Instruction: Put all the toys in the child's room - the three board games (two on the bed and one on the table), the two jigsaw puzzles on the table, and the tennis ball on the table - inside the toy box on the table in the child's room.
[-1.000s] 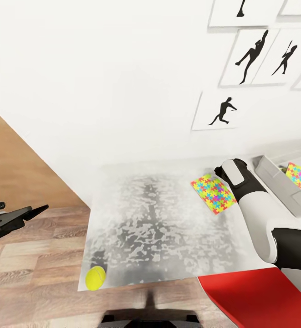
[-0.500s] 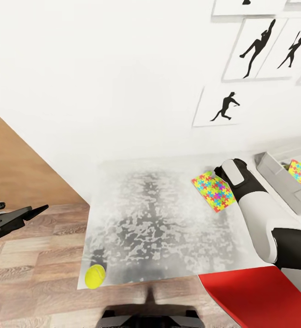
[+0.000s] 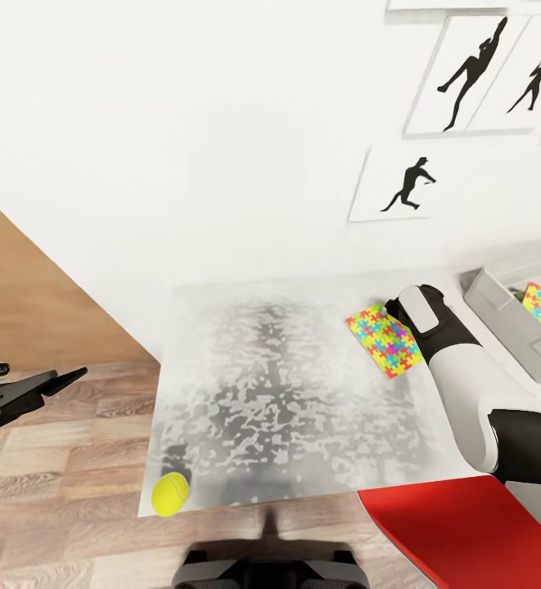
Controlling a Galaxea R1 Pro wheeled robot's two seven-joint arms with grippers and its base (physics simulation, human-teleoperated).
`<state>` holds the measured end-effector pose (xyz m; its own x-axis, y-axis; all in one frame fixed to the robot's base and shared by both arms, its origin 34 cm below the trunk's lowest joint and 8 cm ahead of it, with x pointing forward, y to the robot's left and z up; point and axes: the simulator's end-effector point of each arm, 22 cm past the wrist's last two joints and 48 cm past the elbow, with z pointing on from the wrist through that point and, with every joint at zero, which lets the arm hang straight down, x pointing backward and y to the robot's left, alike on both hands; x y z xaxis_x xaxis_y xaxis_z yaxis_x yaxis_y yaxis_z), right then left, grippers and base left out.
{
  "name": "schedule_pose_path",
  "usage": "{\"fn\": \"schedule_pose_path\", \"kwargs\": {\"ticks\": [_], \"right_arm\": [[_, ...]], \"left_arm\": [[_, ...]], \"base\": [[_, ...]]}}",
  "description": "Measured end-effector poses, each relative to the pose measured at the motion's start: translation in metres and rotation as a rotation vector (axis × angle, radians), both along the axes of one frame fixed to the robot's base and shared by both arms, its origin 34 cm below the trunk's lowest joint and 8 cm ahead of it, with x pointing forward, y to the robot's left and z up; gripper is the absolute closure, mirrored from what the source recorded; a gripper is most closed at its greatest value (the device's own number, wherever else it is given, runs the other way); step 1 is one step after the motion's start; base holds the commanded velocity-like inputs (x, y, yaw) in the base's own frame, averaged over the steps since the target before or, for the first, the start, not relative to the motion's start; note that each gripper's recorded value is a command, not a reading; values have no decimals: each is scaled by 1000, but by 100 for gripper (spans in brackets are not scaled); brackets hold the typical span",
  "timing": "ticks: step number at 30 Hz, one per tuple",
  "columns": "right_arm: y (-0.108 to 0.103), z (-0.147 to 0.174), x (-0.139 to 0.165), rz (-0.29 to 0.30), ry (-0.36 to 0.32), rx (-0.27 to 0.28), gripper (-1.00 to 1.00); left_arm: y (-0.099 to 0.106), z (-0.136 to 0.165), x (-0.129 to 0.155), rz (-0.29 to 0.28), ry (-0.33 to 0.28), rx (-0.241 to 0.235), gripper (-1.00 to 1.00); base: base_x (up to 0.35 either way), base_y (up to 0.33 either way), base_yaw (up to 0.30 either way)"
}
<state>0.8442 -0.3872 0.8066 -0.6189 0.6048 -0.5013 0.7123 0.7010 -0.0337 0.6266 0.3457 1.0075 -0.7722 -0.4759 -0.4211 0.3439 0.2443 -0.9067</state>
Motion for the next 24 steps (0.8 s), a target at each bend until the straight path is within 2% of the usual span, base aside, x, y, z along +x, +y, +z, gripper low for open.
{"fn": "schedule_pose_path", "kwargs": {"ticks": [24], "right_arm": [[-2,0,1,-14,-16,-9,-100]], "left_arm": [[0,-1,0,0,1,0,-100]], "base": [[0,0,0]]}}
